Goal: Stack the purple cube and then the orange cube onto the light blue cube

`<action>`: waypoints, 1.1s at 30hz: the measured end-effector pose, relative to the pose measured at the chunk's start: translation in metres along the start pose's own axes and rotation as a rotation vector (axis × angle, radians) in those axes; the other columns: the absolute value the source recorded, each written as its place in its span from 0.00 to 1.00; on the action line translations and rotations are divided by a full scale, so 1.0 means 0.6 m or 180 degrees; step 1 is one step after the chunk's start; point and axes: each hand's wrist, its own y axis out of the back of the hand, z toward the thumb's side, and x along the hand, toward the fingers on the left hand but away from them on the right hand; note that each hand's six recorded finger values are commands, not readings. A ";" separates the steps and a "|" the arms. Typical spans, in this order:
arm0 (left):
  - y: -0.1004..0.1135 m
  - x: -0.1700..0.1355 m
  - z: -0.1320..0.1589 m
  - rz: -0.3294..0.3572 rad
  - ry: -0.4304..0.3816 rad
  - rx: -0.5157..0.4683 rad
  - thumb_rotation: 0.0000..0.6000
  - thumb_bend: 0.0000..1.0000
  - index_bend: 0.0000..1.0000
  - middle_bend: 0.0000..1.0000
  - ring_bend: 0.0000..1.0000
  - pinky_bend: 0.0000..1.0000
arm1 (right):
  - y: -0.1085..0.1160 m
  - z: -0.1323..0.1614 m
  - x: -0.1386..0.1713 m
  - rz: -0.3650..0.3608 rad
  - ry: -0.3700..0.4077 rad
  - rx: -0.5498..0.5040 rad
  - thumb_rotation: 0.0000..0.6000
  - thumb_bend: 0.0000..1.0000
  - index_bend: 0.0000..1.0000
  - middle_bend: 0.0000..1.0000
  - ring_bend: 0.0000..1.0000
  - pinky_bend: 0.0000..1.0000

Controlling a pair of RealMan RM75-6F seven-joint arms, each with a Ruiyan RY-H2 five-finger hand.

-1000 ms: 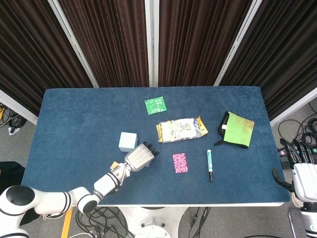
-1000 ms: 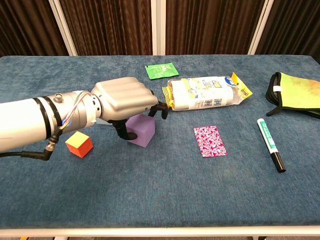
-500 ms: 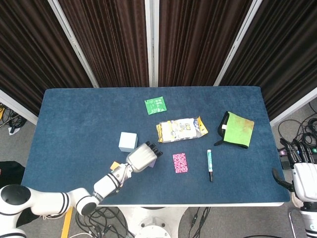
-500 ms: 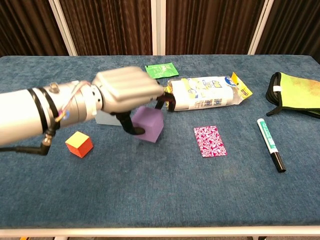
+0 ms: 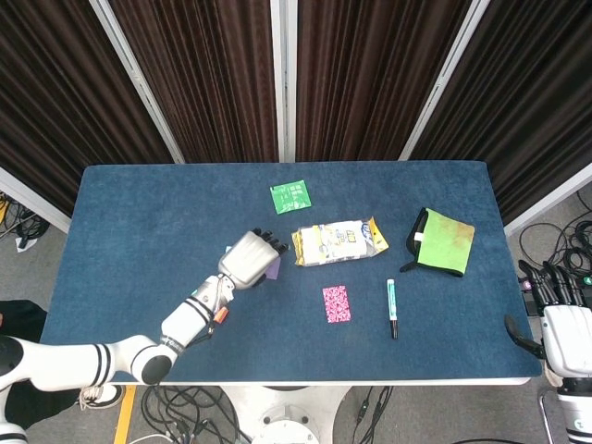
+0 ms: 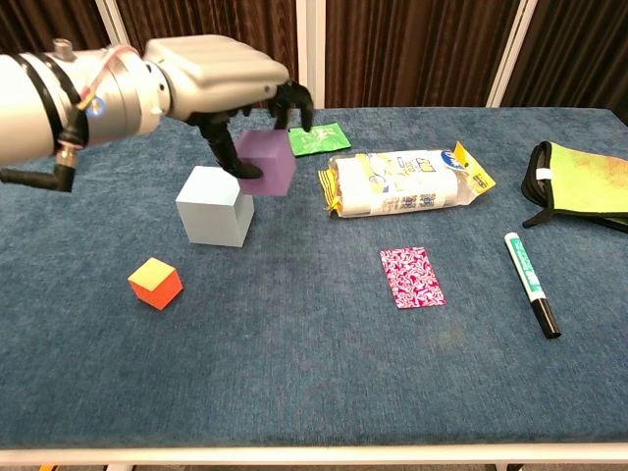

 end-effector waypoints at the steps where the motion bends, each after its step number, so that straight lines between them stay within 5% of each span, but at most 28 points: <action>1: 0.001 -0.001 -0.006 -0.0011 0.0046 -0.0016 1.00 0.34 0.34 0.56 0.34 0.40 | 0.000 0.000 0.000 0.0001 -0.0001 0.0003 1.00 0.27 0.02 0.15 0.00 0.00; 11: 0.003 -0.011 -0.043 -0.0149 0.0436 -0.0087 1.00 0.34 0.34 0.56 0.34 0.40 | 0.000 0.001 -0.002 0.0004 -0.0010 0.0014 1.00 0.27 0.02 0.15 0.00 0.00; 23: -0.009 -0.013 -0.036 -0.0086 0.0279 0.0304 1.00 0.34 0.34 0.56 0.34 0.39 | -0.001 0.000 -0.001 0.0010 -0.0012 0.0016 1.00 0.27 0.02 0.15 0.00 0.00; 33: -0.024 -0.015 -0.050 -0.0184 0.0284 0.0269 1.00 0.34 0.34 0.56 0.34 0.39 | 0.000 0.001 -0.004 0.0011 -0.0018 0.0022 1.00 0.27 0.02 0.15 0.00 0.00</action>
